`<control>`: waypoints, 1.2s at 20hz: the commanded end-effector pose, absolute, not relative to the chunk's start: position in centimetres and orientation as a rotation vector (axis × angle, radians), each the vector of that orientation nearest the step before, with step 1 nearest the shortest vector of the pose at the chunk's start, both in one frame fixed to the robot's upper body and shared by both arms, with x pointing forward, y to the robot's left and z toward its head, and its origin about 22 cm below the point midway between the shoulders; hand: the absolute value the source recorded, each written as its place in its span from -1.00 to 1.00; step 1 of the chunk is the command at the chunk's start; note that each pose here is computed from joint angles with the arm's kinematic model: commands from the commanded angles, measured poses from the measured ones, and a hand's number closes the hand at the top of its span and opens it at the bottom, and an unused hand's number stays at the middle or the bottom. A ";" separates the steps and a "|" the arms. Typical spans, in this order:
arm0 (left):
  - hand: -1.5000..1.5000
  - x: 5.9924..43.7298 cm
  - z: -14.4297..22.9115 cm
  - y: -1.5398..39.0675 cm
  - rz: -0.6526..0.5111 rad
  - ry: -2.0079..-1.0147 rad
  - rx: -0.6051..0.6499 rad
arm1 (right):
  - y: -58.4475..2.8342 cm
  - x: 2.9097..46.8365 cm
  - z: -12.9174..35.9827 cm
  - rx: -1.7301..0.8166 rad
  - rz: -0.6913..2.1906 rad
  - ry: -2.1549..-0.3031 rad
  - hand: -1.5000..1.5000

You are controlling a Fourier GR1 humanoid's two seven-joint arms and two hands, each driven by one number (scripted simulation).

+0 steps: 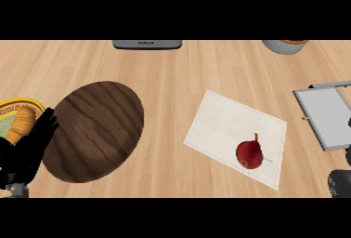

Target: Pick the squash from the placemat and place it in the tiered shelf

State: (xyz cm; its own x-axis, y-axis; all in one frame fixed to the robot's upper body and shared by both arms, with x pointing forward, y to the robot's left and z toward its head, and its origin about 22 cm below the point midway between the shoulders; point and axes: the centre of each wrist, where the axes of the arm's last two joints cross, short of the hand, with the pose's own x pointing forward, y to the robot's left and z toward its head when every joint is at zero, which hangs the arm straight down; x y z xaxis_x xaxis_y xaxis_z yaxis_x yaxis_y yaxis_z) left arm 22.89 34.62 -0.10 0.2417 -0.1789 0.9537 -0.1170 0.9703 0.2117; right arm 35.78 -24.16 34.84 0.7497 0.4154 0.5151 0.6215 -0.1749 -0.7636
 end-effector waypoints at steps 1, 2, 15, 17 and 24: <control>0.00 23.0 -0.4 34.2 -0.044 -1.331 0.275 | -26.7 35.5 35.6 -1.749 -0.273 -0.643 1.00; 0.00 22.8 -0.6 34.8 -0.034 -1.312 0.250 | -26.5 36.6 35.8 -1.776 -0.249 -0.602 1.00; 0.00 22.6 -1.3 35.8 -0.038 -1.332 0.266 | -34.2 36.4 32.2 -1.812 -0.281 -0.501 1.00; 0.00 22.9 0.0 34.7 -0.041 -1.331 0.255 | -36.1 34.8 32.2 -1.799 -0.325 -0.517 1.00; 0.00 22.6 -0.6 36.2 -0.043 -1.336 0.281 | -41.4 34.7 29.8 -1.754 -0.356 -0.453 1.00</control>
